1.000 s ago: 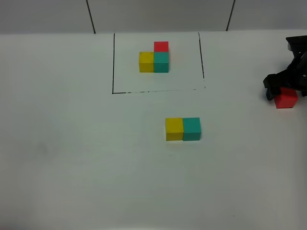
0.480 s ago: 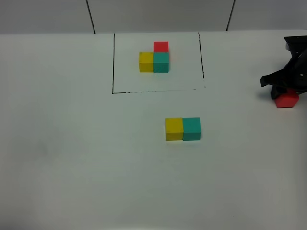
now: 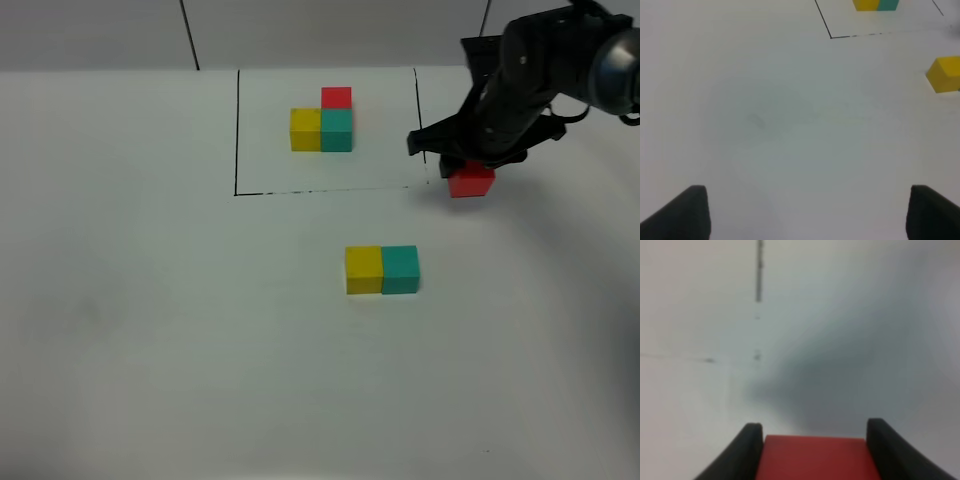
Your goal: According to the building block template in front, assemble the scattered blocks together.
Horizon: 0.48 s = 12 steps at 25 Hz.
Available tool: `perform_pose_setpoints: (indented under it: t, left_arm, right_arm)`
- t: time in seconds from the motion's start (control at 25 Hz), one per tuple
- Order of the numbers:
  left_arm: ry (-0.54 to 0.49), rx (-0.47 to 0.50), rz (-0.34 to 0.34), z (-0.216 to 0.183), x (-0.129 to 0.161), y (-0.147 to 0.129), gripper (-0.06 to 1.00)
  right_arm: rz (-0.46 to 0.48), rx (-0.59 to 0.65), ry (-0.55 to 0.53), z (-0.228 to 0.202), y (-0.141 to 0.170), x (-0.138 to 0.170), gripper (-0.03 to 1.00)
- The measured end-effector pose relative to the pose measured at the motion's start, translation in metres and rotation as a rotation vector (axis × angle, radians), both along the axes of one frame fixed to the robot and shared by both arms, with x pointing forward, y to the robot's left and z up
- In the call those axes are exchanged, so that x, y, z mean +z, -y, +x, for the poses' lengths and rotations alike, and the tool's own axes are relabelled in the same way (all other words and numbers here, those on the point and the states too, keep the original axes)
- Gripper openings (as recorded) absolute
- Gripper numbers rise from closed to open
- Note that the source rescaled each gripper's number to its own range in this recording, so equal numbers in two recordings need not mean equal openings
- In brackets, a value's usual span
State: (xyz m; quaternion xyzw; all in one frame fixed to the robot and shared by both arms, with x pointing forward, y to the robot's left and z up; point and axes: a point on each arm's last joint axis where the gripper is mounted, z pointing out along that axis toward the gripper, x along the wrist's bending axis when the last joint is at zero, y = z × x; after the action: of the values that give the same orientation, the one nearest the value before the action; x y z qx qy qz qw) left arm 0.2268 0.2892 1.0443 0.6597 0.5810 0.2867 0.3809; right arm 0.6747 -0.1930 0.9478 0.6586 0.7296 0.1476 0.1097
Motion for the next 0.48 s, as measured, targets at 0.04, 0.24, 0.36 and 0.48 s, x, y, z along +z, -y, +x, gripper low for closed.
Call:
perform_pose_setpoints:
  t: [0.04,0.24,0.36,0.48]
  left_arm:
    - [0.000,0.000,0.000,0.000,0.000,0.000,0.86]
    - [0.000,0.000,0.000,0.000,0.000,0.000,0.86]
    - [0.000,0.000,0.000,0.000,0.000,0.000,0.86]
    - [0.000,0.000,0.000,0.000,0.000,0.000,0.86]
  right_arm:
    - [0.000,-0.007,-0.001,-0.003,-0.011,0.001,0.01]
    - [0.001,-0.037,-0.002,-0.013,-0.043,0.000,0.01]
    - [-0.001,-0.049,-0.014,-0.015,-0.053,-0.007,0.01]
    - [-0.010,-0.057,-0.041,-0.011,-0.057,-0.016,0.01]
